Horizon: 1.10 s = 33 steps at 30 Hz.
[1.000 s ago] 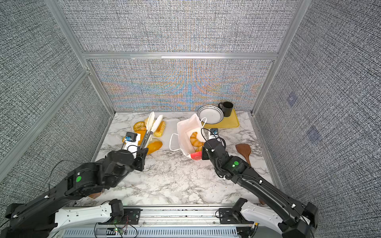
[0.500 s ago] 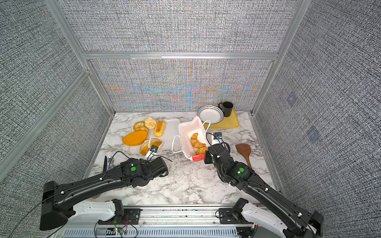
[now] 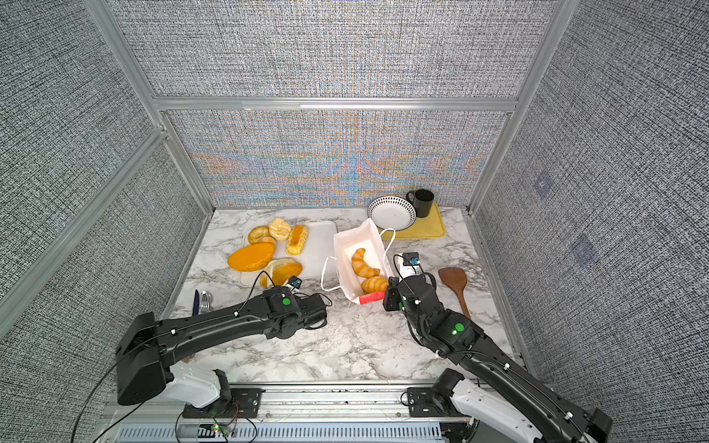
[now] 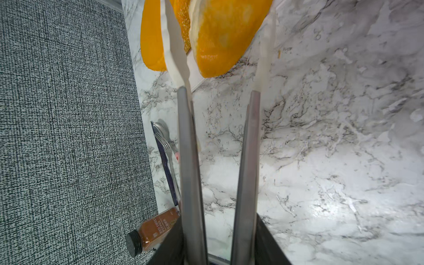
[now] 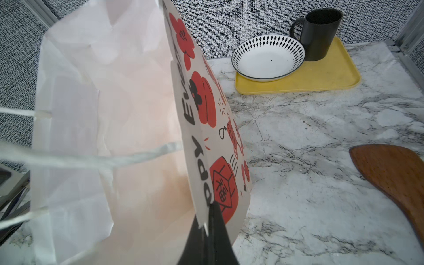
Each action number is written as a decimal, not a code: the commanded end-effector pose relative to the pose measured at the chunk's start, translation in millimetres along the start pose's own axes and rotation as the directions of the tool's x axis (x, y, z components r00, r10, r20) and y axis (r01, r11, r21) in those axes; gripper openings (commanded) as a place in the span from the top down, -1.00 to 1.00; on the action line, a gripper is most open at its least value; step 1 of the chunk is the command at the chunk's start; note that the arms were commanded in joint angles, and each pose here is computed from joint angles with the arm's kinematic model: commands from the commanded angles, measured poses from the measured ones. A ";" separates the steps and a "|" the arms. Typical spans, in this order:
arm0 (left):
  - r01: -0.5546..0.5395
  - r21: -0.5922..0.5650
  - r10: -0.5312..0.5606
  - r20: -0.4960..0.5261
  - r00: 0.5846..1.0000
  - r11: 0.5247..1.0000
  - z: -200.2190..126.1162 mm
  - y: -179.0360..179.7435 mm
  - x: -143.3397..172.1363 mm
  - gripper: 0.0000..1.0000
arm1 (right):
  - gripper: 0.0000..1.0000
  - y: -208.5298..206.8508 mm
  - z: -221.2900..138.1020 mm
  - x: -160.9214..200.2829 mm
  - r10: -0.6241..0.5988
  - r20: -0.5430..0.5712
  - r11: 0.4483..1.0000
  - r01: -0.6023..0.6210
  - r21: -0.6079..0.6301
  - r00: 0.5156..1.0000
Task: Pack bread into a paper bag
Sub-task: Pick up the fake bread from the plate.
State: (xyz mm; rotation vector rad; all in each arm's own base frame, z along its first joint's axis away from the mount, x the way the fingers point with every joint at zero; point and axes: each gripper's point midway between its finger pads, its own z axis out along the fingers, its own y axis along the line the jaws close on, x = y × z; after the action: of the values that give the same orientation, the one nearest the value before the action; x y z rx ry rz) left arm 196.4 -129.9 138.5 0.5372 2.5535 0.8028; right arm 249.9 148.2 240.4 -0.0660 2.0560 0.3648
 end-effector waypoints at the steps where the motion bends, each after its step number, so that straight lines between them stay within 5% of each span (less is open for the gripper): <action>1: -0.022 -0.022 0.022 -0.037 0.999 1.000 7.8 6.1 0.6 0.11 | 1.00 6.2 -3.4 -13.0 0.019 0.051 0.999 -0.017 -0.033 0.999; 16: 0.009 0.056 -0.002 -0.116 0.993 0.998 46.4 0.7 -9.7 0.13 | 1.00 7.9 -9.1 -18.7 0.016 0.059 0.999 -0.013 -0.044 0.998; 23: 0.045 0.108 -0.034 -0.107 0.994 0.993 40.3 1.2 -15.7 0.70 | 1.00 10.2 -5.8 -17.6 0.016 0.049 0.999 -0.013 -0.047 0.999; 33: 0.209 0.150 -0.214 0.024 0.976 0.966 -6.2 52.5 -16.8 0.92 | 1.00 9.0 -3.2 -17.0 0.005 0.037 1.000 -0.004 -0.029 0.999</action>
State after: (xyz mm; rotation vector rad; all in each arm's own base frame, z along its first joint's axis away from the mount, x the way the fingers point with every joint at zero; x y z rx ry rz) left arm 219.2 -111.1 157.0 0.3909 2.6543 0.5366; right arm 249.9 153.5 249.5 -0.0863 2.0454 0.3928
